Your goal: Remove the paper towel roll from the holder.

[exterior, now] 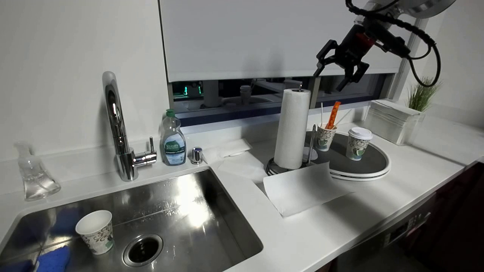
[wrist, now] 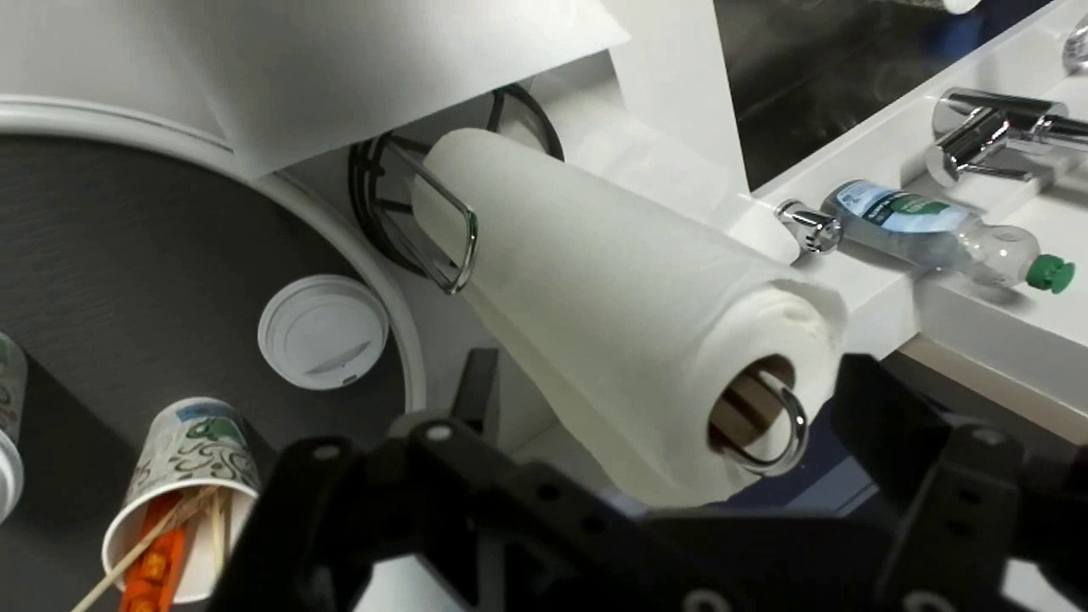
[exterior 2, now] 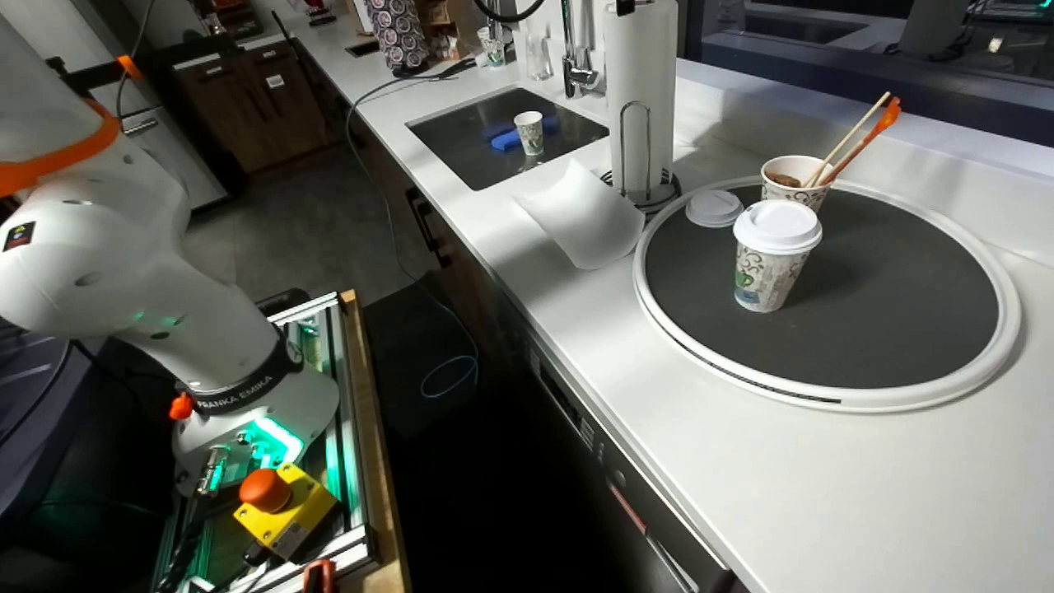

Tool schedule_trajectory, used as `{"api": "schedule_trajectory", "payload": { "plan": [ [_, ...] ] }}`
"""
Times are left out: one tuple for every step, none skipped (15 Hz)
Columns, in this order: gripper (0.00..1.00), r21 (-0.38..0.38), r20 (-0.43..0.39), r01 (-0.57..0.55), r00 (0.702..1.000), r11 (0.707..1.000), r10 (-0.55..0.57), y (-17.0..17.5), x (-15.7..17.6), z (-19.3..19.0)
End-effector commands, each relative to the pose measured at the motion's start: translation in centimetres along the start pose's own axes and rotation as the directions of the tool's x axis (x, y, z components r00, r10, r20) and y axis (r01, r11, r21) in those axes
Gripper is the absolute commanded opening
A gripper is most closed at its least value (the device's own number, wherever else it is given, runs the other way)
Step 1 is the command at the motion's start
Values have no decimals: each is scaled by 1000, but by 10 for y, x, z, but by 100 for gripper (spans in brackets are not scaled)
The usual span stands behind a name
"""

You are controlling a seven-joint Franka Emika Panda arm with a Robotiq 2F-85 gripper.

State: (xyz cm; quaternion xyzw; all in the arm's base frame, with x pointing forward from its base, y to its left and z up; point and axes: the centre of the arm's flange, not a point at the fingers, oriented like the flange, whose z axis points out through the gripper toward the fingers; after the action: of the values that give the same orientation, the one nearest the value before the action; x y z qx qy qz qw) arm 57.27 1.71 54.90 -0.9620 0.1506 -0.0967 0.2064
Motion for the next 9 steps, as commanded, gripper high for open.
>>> {"api": "schedule_trajectory", "payload": {
  "plan": [
    [100,-6,55,-122,991,993,122,7,7,9],
    [100,-8,33,-135,990,991,135,7,8,12],
    [100,-31,11,-167,986,985,167,6,11,15],
    [100,-35,-9,-179,984,983,179,2,12,13],
    [100,-21,17,-133,991,991,133,10,7,12],
    [100,-23,12,-147,989,989,147,9,8,12],
    [100,-23,10,-154,988,988,154,7,9,12],
    [100,-14,0,-167,986,986,167,7,13,16],
    [100,-6,-1,-168,986,986,168,9,15,19]
  ]
}}
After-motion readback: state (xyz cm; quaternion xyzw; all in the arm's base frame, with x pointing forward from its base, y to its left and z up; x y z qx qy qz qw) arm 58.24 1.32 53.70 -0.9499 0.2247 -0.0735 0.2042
